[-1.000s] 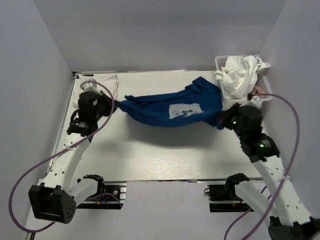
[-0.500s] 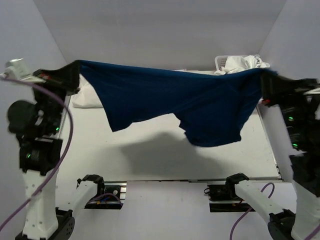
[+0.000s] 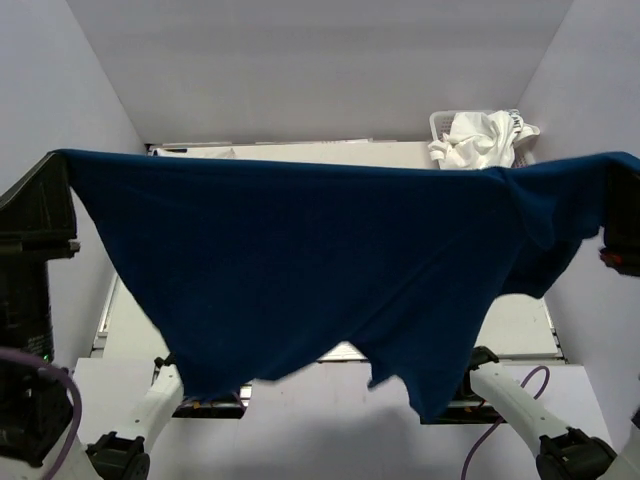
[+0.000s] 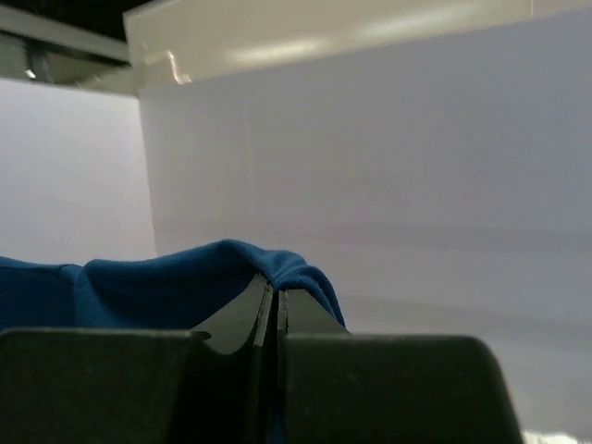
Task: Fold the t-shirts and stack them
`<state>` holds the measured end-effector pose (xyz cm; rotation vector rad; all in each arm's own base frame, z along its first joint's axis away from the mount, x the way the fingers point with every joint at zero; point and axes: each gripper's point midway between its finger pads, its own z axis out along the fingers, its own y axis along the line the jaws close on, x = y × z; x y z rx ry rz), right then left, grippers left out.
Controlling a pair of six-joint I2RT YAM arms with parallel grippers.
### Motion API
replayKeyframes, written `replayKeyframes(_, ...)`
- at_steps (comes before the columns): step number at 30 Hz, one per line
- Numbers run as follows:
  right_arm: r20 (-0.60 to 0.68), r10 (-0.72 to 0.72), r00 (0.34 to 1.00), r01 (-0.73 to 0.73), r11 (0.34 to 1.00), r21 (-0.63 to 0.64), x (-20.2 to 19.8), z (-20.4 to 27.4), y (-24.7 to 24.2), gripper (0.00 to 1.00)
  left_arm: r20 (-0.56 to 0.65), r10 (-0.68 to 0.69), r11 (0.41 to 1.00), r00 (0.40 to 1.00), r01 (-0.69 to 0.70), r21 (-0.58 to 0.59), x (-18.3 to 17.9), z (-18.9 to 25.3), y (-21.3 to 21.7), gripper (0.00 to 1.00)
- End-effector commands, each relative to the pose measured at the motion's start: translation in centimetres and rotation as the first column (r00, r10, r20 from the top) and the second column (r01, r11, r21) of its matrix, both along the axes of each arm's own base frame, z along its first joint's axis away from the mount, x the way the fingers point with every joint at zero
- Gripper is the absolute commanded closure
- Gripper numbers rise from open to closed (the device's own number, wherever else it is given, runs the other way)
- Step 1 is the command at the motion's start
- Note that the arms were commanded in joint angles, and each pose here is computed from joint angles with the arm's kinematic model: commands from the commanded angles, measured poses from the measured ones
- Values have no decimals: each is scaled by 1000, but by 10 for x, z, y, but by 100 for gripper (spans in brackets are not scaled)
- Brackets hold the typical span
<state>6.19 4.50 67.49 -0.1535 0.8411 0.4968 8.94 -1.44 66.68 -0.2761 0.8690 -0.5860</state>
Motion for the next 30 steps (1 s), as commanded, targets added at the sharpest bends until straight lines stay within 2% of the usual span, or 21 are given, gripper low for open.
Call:
replayKeyframes(1, -73, -104, 992, 103, 994, -19, 65, -12, 3, 100, -205, 32, 999, 978, -25, 38, 82, -38, -8, 100)
replayKeyframes(5, -257, -181, 949, 166, 983, -78, 163, -63, 21, 100, -373, 74, 997, 925, -58, 56, 167, -86, -14, 100)
replayKeyframes(8, -437, -232, 869, 168, 969, -181, 252, -148, 44, 100, -484, 152, 988, 862, -138, 66, 227, -138, -7, 100)
replayKeyframes(9, -471, -226, 853, 143, 968, -206, 269, -172, 52, 100, -572, 184, 983, 799, -150, 107, 261, -183, -8, 100)
replayKeyframes(10, -483, -222, 847, 134, 968, -211, 280, -183, 57, 100, -611, 219, 976, 761, -183, 121, 277, -206, -3, 100)
replayKeyframes(11, -549, -225, 805, 106, 965, -240, 312, -225, 68, 100, -637, 238, 971, 734, -198, 134, 292, -227, -2, 100)
replayKeyframes(13, -639, -192, 745, 8, 960, -279, 339, -293, 86, 100, -748, 289, 957, 597, -209, 203, 330, -313, -1, 97)
replayKeyframes(14, -690, -178, 701, -34, 959, -282, 354, -327, 94, 100, -786, 303, 952, 539, -203, 228, 341, -350, 2, 82)
replayKeyframes(15, -746, -130, 653, -139, 948, -287, 364, -374, 112, 100, -813, 292, 956, 504, -160, 244, 351, -374, -5, 20)
replayKeyframes(16, -754, -115, 647, -163, 945, -283, 373, -387, 117, 98, -853, 303, 953, 425, -135, 272, 368, -417, -7, 0)
replayKeyframes(17, -785, -102, 611, -200, 939, -278, 377, -406, 122, 79, -871, 301, 954, 388, -113, 279, 376, -438, -10, 0)
replayKeyframes(18, -867, -114, 486, -266, 925, -270, 392, -472, 130, 42, -891, 309, 951, 332, -94, 295, 381, -458, -11, 0)
replayKeyframes(19, -900, -120, 419, -289, 922, -258, 396, -474, 131, 10, -896, 311, 950, 318, -90, 298, 393, -456, -13, 0)
replayKeyframes(20, -922, -115, 369, -320, 916, -242, 398, -484, 134, 10, -920, 318, 948, 231, -66, 311, 400, -489, -14, 0)
replayKeyframes(21, -949, -113, 295, -355, 909, -218, 412, -510, 142, 10, -927, 334, 943, 171, -55, 329, 396, -500, -12, 0)
replayKeyframes(23, -971, -113, 211, -408, 893, -193, 403, -523, 146, 10, -928, 336, 942, 159, -50, 332, 398, -502, -12, 0)
replayKeyframes(25, -973, -91, 211, -414, 894, -173, 396, -521, 150, 10, -932, 298, 954, 208, -33, 298, 398, -497, -20, 0)
replayKeyframes(26, -971, -86, 222, -405, 898, -172, 387, -529, 148, 10, -942, 269, 961, 199, 3, 275, 388, -509, -25, 0)
replayKeyframes(27, -968, -68, 240, -382, 910, -158, 382, -517, 146, 10, -941, 258, 963, 217, 19, 268, 385, -509, -28, 0)
replayKeyframes(28, -974, -83, 210, -367, 917, -157, 364, -530, 138, 10, -937, 240, 965, 255, 41, 259, 378, -509, -35, 0)
replayKeyframes(30, -968, -102, 231, -294, 941, -169, 360, -527, 128, 10, -941, 189, 970, 280, 93, 223, 372, -512, -49, 0)
